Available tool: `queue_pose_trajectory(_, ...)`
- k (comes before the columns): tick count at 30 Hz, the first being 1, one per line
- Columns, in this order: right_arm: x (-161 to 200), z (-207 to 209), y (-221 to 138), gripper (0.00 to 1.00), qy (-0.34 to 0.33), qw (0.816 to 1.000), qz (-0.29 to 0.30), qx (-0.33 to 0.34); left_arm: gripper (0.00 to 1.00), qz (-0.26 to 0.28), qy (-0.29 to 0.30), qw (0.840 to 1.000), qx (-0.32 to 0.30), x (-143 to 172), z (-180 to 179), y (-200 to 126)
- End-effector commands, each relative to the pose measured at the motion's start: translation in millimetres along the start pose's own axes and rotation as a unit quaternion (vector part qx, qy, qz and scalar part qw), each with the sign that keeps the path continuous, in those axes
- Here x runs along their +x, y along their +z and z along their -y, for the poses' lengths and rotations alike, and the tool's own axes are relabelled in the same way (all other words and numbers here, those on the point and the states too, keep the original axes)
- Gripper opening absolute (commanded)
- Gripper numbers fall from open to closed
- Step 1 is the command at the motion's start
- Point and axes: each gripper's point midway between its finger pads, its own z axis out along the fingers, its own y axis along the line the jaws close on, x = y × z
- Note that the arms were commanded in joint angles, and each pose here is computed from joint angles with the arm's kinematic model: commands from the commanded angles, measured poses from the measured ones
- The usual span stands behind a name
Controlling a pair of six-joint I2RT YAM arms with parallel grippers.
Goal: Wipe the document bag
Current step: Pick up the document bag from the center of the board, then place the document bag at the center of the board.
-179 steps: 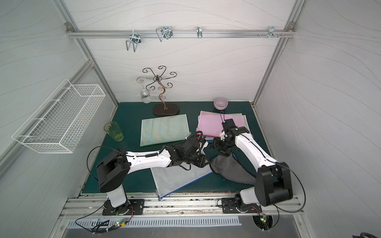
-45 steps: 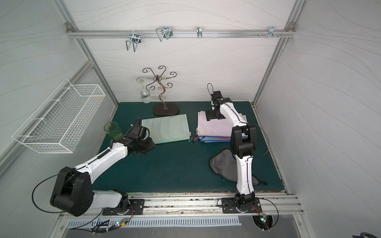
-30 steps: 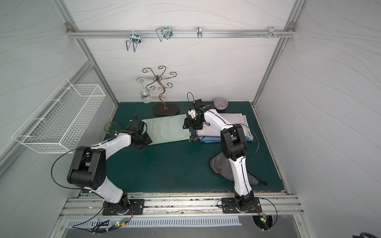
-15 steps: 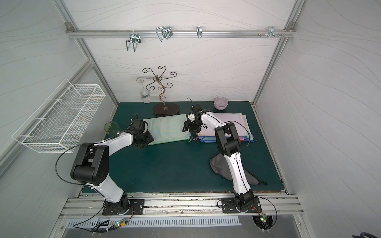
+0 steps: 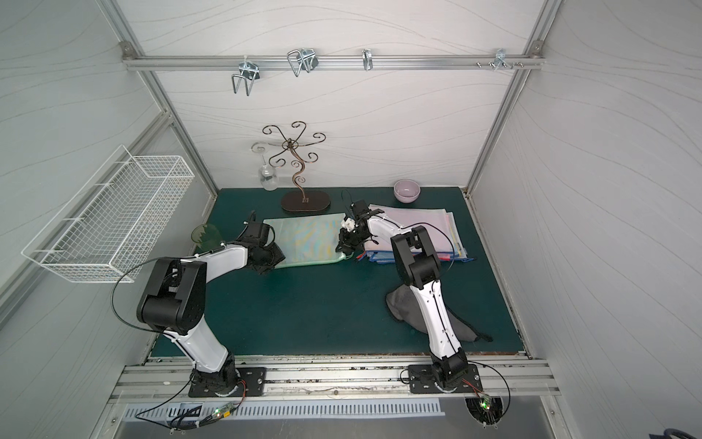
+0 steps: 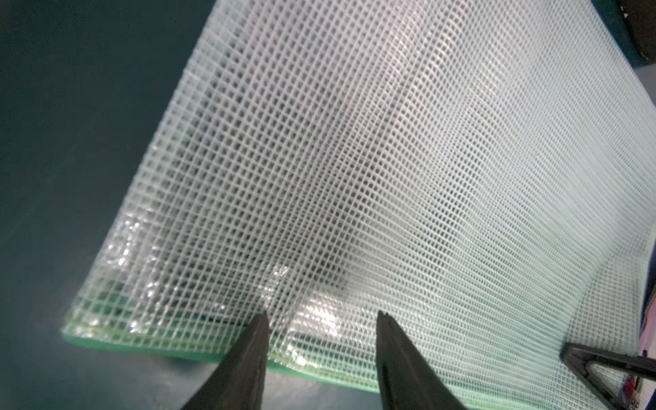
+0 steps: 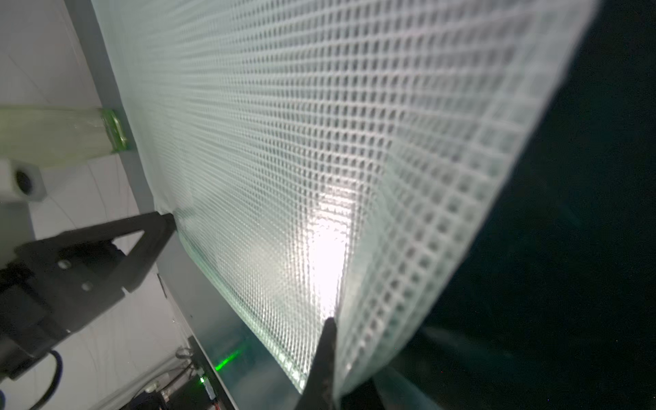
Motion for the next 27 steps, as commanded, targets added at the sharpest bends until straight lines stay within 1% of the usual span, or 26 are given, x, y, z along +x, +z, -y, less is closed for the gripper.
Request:
queue_pose_trajectory(1,6.8,-20.6,-9.9,0.0,-0.013,1.0,-0.009,-0.009,0.52,-0.026,-0.008,1.0,-0.007,17.3,-11.4,3.7)
queue_pose_trajectory(4,11.5,-41.7,-28.4,0.0,-0.042,0.999,-0.003,0.005,0.52,-0.008,-0.005,1.0,0.01,12.0,-3.2,-18.1)
queue_pose_trajectory(7,25.9,-57.1,-45.1,0.0,-0.051,0.999,-0.011,0.007,0.52,0.008,-0.004,0.999,0.03,10.5,2.3,-45.0)
queue_pose_trajectory(9,43.3,-56.7,-55.1,0.0,-0.058,0.997,-0.022,0.036,0.52,0.016,-0.002,0.999,0.042,12.8,2.9,-62.5)
queue_pose_trajectory(11,68.0,-52.4,-65.0,0.0,-0.058,0.996,-0.043,0.06,0.53,0.013,0.005,0.998,0.055,20.6,3.6,-78.4)
queue_pose_trajectory(14,103.6,-41.5,-76.3,0.0,-0.041,0.994,-0.064,0.08,0.52,0.005,0.019,0.998,0.061,36.3,-0.9,-92.7)
queue_pose_trajectory(17,142.5,-25.1,-82.4,0.0,-0.02,0.99,-0.085,0.107,0.51,-0.007,0.042,0.997,0.062,58.1,-3.4,-98.7)
queue_pose_trajectory(20,174.4,-4.7,-79.6,0.0,-0.003,0.986,-0.1,0.134,0.5,-0.024,0.068,0.996,0.061,85.6,-3.9,-94.5)
queue_pose_trajectory(23,186.6,13.3,-70.0,0.0,0.023,0.985,-0.093,0.141,0.48,-0.049,0.074,0.994,0.066,109.7,-3.4,-83.9)
queue_pose_trajectory(27,190.8,31.8,-60.7,0.0,0.046,0.982,-0.084,0.164,0.47,-0.073,0.104,0.99,0.068,134.8,2.9,-77.2)
